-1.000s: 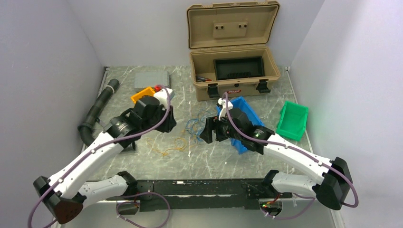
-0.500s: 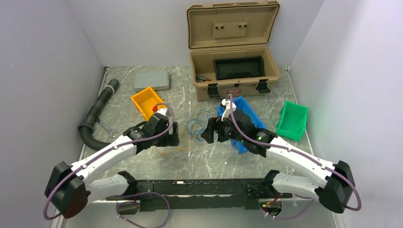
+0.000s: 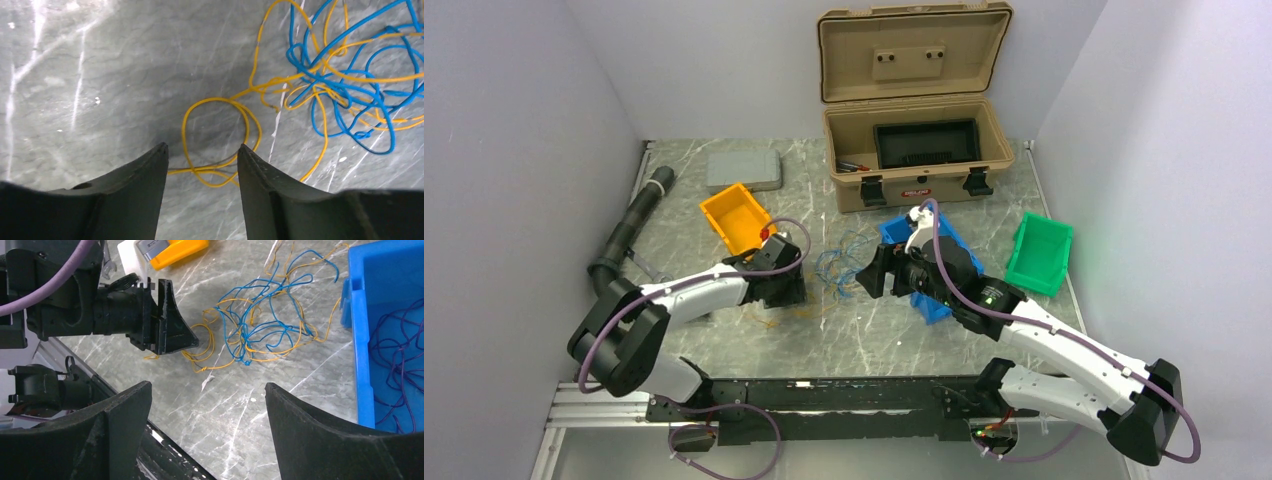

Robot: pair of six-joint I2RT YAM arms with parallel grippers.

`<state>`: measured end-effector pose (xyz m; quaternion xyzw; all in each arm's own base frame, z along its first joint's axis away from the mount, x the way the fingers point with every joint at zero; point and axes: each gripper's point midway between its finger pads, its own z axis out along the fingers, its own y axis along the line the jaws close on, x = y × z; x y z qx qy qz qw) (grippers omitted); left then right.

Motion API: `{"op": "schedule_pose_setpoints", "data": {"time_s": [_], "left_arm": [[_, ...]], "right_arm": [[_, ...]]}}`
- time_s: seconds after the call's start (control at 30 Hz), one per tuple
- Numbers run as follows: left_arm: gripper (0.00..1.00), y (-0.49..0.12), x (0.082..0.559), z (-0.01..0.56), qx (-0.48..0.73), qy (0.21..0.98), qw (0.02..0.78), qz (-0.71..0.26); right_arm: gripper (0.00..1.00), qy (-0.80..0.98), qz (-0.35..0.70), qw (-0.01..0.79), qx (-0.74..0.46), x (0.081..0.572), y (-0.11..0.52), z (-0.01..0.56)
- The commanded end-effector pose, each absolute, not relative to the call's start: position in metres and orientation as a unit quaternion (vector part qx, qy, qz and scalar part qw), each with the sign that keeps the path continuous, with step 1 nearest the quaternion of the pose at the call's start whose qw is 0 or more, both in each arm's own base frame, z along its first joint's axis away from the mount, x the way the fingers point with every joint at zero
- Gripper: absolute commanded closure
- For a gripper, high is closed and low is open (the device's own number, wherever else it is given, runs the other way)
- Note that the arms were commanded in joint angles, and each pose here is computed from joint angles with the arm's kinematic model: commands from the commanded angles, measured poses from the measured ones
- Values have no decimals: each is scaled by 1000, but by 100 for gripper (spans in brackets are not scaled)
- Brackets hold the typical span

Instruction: Untangle the cables

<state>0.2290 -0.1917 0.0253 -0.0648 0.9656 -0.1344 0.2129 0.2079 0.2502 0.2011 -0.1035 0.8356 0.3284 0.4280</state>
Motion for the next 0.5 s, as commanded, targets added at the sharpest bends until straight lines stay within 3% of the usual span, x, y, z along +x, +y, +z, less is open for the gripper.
{"op": "schedule_pose_setpoints", "data": {"time_s": [0.0,0.07,0.13,0.47], "left_arm": [[50,-218,238,28,-77,959,212,-170],[70,-225,235,23,-70,960,206,-175],[99,-226,233,24,-67,960,208,-176],[100,-195,251,111,4,938,317,-140]], "right_arm": [[15,831,321,443,-98,210,245,206],[15,831,319,445,-96,211,244,205],[15,833,317,444,-96,211,243,203],[15,834,325,431,-113,206,248,191]]}}
